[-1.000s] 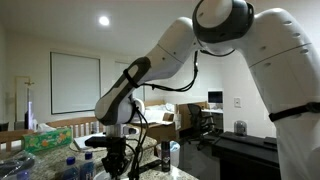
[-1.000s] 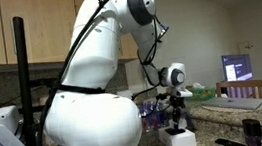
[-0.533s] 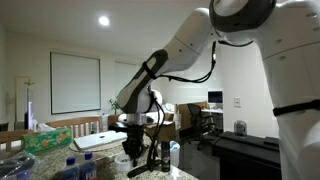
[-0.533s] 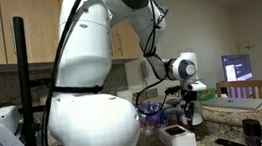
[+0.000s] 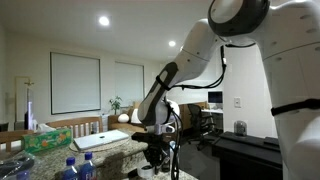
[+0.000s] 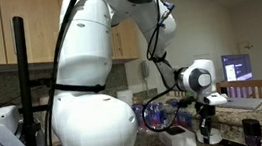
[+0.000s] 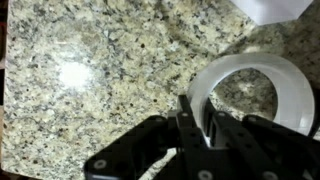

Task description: Put the black object, the bottle with a black lid and the white tape on the counter top

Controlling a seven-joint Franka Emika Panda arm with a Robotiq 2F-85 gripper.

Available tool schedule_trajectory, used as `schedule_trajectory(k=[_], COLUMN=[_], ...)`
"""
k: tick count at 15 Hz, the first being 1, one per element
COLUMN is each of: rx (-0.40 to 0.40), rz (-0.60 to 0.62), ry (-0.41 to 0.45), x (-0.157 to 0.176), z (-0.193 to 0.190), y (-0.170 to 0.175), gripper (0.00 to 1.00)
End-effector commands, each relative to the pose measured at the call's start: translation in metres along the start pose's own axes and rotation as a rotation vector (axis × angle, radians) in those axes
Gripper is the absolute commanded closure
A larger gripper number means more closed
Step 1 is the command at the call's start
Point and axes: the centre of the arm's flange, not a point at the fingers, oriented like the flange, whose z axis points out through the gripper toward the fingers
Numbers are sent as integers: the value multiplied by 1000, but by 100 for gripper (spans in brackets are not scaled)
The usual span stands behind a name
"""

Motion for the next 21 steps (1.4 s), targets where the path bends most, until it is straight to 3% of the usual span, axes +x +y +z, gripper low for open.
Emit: schedule_trajectory(k=[1,7,14,15,16,21], rx=[9,-48,-36,-34,-36,-89], rz=[-42,-7,-7,-6,-8,-42], ry=[21,-2,5,5,5,-33], x=[3,25,28,29,28,22], z=[34,83,80,80,80,55], y=[8,3,-19,-21,-22,-4], gripper=[89,90,88,61,60,30])
